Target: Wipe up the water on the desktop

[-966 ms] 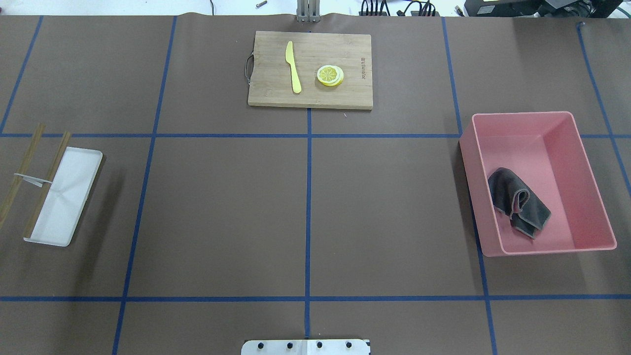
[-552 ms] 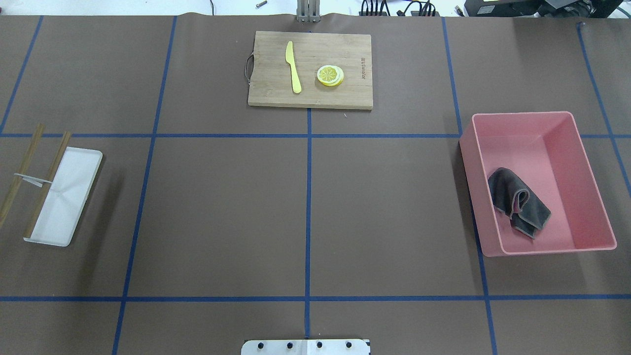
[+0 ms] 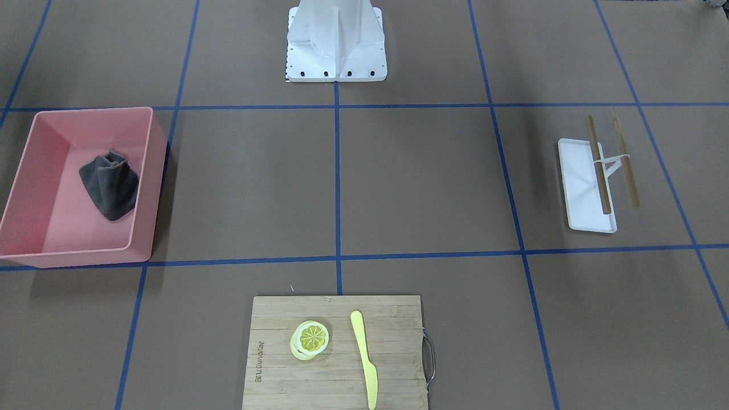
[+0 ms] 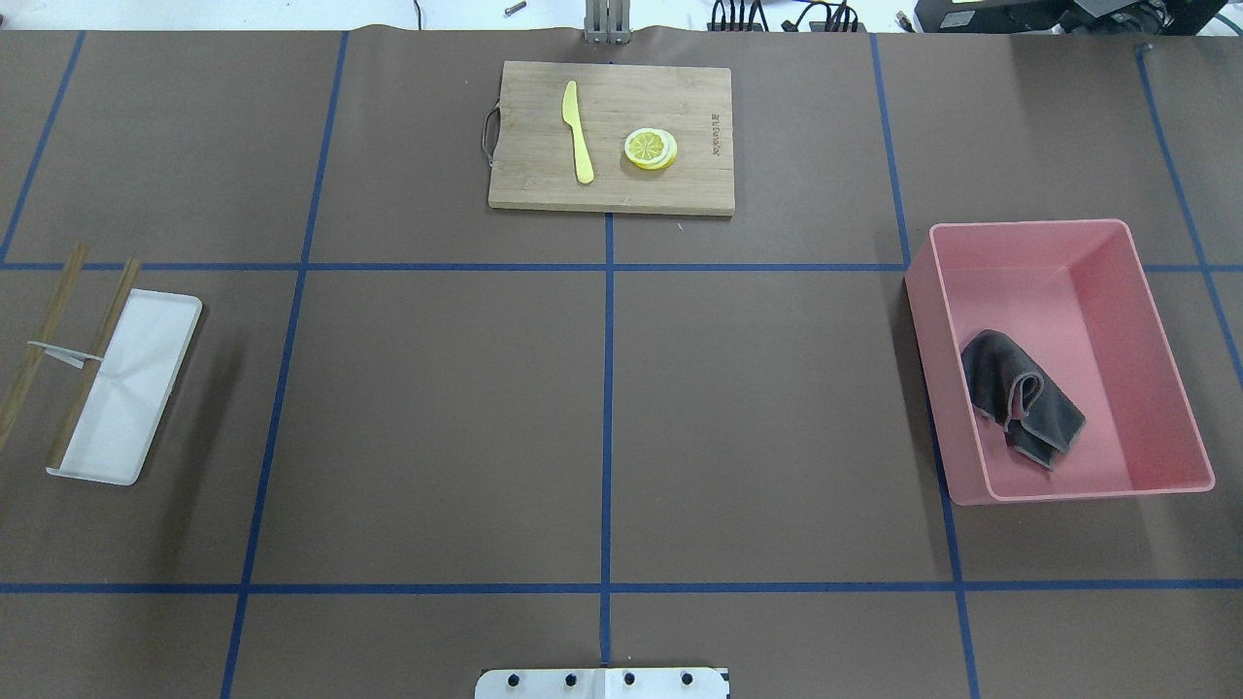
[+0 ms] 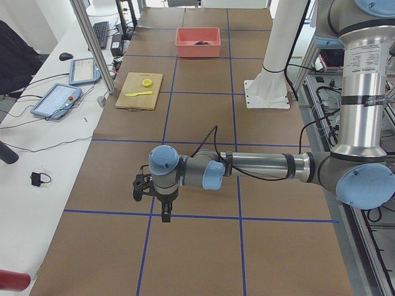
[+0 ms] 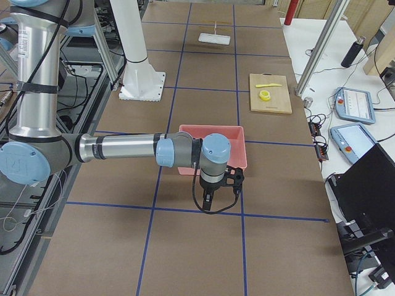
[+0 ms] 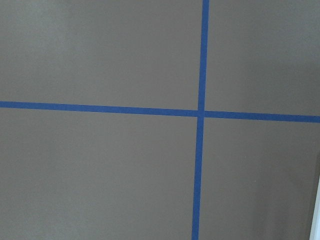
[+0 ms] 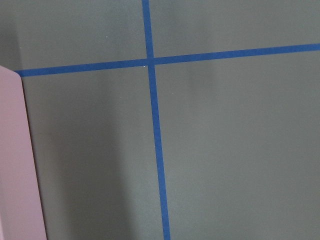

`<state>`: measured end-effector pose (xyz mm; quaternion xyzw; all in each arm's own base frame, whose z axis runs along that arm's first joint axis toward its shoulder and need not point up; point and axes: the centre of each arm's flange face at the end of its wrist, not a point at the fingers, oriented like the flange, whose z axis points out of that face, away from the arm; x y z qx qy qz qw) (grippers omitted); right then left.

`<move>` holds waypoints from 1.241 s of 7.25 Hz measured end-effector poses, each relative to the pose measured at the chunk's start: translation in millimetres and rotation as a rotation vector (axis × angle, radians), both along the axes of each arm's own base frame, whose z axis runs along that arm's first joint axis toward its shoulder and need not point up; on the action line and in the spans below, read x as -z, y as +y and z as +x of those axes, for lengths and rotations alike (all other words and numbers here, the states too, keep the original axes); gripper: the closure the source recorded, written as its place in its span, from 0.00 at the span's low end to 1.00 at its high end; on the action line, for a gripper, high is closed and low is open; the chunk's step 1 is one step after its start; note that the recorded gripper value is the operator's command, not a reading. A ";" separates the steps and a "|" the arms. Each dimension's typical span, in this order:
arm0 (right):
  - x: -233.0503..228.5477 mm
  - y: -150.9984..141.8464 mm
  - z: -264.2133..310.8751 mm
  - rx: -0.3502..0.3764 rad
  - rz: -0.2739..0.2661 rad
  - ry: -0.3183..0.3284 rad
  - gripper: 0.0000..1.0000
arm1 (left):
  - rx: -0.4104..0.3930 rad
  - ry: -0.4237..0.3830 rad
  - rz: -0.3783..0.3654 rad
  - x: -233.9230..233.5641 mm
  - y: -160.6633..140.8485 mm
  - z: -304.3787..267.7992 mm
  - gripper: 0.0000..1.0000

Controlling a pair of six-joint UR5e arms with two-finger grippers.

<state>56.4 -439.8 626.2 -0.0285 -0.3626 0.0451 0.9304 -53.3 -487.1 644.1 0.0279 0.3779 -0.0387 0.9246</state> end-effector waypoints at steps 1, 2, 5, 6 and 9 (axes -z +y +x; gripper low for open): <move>-0.3 -0.1 -0.3 -0.001 -0.001 -0.007 0.00 | -0.001 0.008 -0.004 -1.3 1.0 0.5 0.01; -0.8 -0.1 -1.0 -0.002 -0.004 -0.018 0.00 | -0.001 0.012 -0.006 -1.7 1.6 0.8 0.01; -0.5 0.0 -1.7 -0.002 -0.004 -0.029 0.00 | -0.002 0.013 -0.005 -1.6 0.9 0.8 0.01; -0.1 -0.3 -1.8 -0.002 -0.003 -0.030 0.00 | -0.002 0.012 -0.003 -1.1 0.3 0.8 0.01; 1.3 -1.1 -1.8 -0.003 -0.001 -0.030 0.00 | -0.001 0.012 -0.002 -0.6 -0.4 0.8 0.01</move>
